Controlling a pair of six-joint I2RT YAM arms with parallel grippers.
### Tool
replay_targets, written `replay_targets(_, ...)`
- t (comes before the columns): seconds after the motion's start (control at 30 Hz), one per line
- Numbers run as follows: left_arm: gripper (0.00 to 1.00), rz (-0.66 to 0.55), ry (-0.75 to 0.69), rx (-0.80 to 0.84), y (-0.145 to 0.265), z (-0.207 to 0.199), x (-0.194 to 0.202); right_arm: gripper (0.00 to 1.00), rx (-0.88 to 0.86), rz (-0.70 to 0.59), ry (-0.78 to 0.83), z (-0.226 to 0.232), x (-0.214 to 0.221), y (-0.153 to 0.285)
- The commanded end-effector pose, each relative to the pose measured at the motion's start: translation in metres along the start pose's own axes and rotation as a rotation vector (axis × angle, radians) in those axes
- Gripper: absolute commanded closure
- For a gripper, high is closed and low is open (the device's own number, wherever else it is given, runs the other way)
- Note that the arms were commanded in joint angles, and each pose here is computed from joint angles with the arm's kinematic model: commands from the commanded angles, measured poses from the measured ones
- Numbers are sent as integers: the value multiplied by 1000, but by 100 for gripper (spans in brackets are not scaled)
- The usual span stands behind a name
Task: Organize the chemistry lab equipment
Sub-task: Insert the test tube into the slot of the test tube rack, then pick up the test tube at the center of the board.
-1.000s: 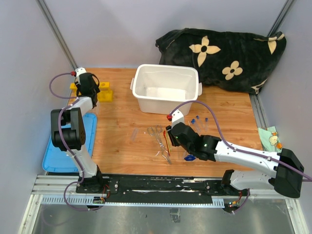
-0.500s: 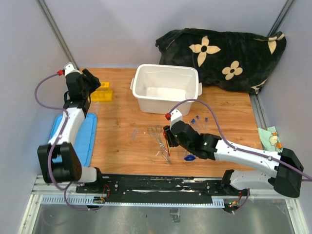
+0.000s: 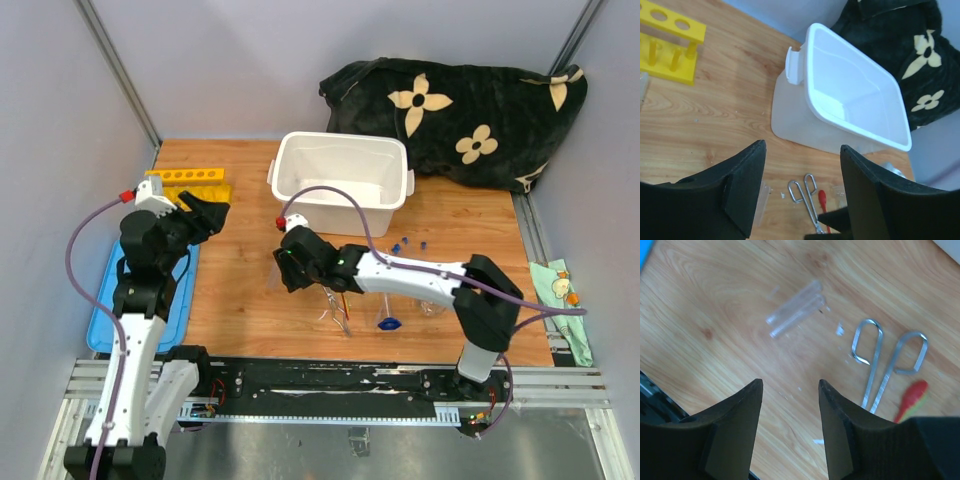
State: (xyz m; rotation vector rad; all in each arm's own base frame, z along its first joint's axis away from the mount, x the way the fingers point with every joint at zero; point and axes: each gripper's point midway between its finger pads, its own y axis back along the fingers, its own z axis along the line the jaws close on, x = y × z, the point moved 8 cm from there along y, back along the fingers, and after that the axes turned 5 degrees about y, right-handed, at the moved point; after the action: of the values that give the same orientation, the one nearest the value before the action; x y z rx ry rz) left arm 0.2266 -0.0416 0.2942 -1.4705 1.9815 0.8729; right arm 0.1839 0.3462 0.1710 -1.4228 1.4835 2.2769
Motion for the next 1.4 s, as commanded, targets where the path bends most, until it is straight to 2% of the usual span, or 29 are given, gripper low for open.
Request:
replay_targets(0.0,34,0,-6,-12,28,-7,0,49,-69,40,-89,23,-17,-27)
replay_targets(0.27,34,44,-16,-13,34,-6,5,50,22,105,-165,29,-11,-74)
replay_targets(0.63,34,65,14,12,33,-5,13,52,186,130,-155,13,3,-89)
replay_targets(1.37,34,94,28,16,28,1,21,54,163,102,-154,12,-8,-101)
